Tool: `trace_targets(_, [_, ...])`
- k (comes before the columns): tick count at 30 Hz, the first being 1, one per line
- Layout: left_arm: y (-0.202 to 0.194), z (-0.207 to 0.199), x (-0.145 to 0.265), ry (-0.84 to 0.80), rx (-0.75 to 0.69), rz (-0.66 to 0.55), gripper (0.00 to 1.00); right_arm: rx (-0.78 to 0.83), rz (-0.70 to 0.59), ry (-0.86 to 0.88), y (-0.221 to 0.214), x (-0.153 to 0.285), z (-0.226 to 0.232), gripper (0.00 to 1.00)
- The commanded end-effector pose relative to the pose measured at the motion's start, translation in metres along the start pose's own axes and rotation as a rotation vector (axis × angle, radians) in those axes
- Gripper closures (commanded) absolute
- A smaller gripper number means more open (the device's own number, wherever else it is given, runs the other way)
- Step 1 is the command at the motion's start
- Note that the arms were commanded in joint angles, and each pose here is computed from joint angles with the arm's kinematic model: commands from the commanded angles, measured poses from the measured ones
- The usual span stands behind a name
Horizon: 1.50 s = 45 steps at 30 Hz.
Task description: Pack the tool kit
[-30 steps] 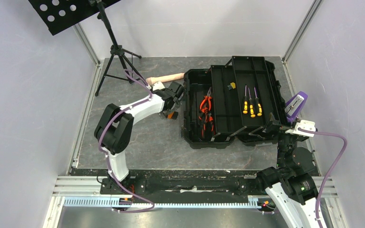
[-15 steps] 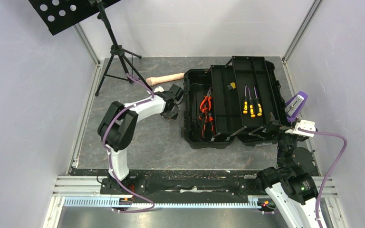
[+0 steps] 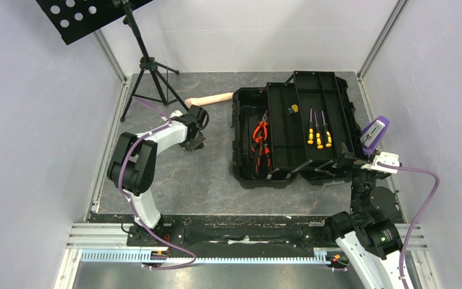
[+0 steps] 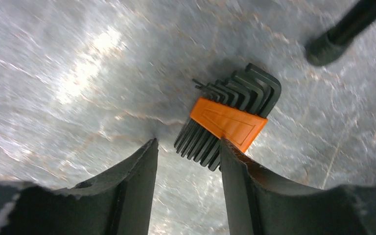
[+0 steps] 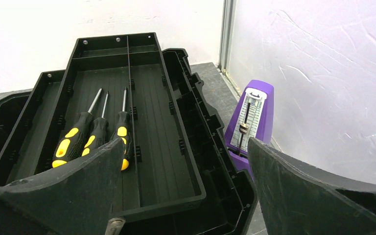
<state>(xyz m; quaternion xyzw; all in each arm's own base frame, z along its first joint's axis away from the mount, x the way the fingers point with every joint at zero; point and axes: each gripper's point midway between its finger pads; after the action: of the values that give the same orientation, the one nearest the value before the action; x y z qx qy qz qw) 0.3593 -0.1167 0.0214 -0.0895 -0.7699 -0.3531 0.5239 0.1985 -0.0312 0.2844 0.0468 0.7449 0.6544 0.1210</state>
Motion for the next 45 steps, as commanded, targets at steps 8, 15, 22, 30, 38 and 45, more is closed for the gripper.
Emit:
trace_targets(8, [0.03, -0.019, 0.034, -0.142, -0.152, -0.021, 0.28, -0.014, -0.021, -0.008, 0.007, -0.002, 0.0, 0.02])
trace_targets(15, [0.036, -0.035, 0.043, -0.194, -0.236, -0.014, 0.21, -0.017, -0.022, -0.001, 0.006, -0.003, 0.002, 0.02])
trace_targets(22, [0.027, -0.041, 0.023, -0.168, -0.293, 0.052, 0.21, -0.015, -0.024, -0.006, 0.007, -0.003, 0.0, 0.02])
trace_targets(30, [0.022, -0.035, 0.0, -0.121, -0.295, 0.12, 0.23, -0.012, -0.021, -0.003, 0.007, -0.003, 0.001, 0.02])
trace_targets(38, [0.017, -0.032, -0.013, -0.092, -0.316, 0.156, 0.27, -0.011, -0.018, 0.003, 0.008, -0.004, 0.003, 0.02])
trace_targets(45, [0.014, -0.027, -0.018, -0.066, -0.339, 0.178, 0.33, -0.013, -0.019, 0.004, 0.008, -0.004, 0.003, 0.02])
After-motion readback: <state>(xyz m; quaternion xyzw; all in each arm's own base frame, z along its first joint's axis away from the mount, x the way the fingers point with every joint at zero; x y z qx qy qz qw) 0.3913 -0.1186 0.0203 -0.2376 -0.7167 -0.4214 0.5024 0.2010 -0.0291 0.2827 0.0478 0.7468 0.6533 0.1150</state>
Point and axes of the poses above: each gripper's point midway between its finger pads, its own x axis back along the fingers, its own z axis along the line the jaws close on, y = z × x, and after that the axes turned 8 degrees about x, right-handed
